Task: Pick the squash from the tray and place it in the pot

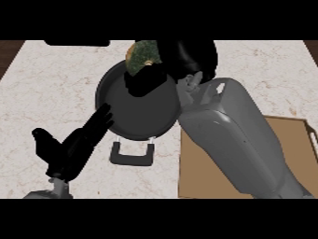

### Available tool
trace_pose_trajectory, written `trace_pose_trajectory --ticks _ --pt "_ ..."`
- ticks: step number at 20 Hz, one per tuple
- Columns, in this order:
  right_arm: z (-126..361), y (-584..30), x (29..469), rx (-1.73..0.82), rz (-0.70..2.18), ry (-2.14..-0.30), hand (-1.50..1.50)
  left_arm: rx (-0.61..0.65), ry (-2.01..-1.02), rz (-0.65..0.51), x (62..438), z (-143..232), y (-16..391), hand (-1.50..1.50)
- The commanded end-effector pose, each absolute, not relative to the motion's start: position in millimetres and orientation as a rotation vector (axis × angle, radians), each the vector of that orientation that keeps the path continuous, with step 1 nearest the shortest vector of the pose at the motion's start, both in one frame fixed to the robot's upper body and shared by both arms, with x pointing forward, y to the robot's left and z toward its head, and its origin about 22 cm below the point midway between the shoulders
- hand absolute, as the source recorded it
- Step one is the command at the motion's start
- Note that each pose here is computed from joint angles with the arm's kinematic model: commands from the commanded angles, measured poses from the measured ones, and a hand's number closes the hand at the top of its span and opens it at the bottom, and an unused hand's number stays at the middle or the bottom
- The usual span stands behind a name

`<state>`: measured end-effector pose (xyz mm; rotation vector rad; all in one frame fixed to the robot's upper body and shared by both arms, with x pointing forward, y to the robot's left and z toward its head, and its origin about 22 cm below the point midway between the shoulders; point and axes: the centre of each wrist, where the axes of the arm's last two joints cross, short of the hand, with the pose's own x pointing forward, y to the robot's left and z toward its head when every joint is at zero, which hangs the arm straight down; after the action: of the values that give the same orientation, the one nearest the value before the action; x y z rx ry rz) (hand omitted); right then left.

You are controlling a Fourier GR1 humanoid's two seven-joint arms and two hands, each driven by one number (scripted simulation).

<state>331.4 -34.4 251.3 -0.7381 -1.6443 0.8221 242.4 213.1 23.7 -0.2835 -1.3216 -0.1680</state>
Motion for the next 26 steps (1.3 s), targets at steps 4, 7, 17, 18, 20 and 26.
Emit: trace_pose_trajectory --ticks 4,7,17,18,20,26 --pt "220 0 373 -0.737 0.829 -1.646 1.5 -0.301 -1.324 -0.175 237 36 202 0.0" --pt "195 2 386 -0.718 0.814 -1.655 1.5 -0.301 -1.328 -0.193 252 39 227 0.0" --pt "152 4 409 -0.686 0.828 -1.568 1.5 -0.346 -1.333 -0.239 254 27 183 0.0" --pt "153 -3 415 -0.605 0.752 -1.553 1.5 -0.349 -1.332 -0.255 257 24 196 0.0" --pt "135 -14 417 -0.587 0.647 -1.53 1.5 -0.343 -1.349 -0.263 255 25 193 0.0" --pt "155 -11 416 -0.341 0.434 -1.587 -1.5 -0.364 -1.325 -0.28 259 26 189 0.0"
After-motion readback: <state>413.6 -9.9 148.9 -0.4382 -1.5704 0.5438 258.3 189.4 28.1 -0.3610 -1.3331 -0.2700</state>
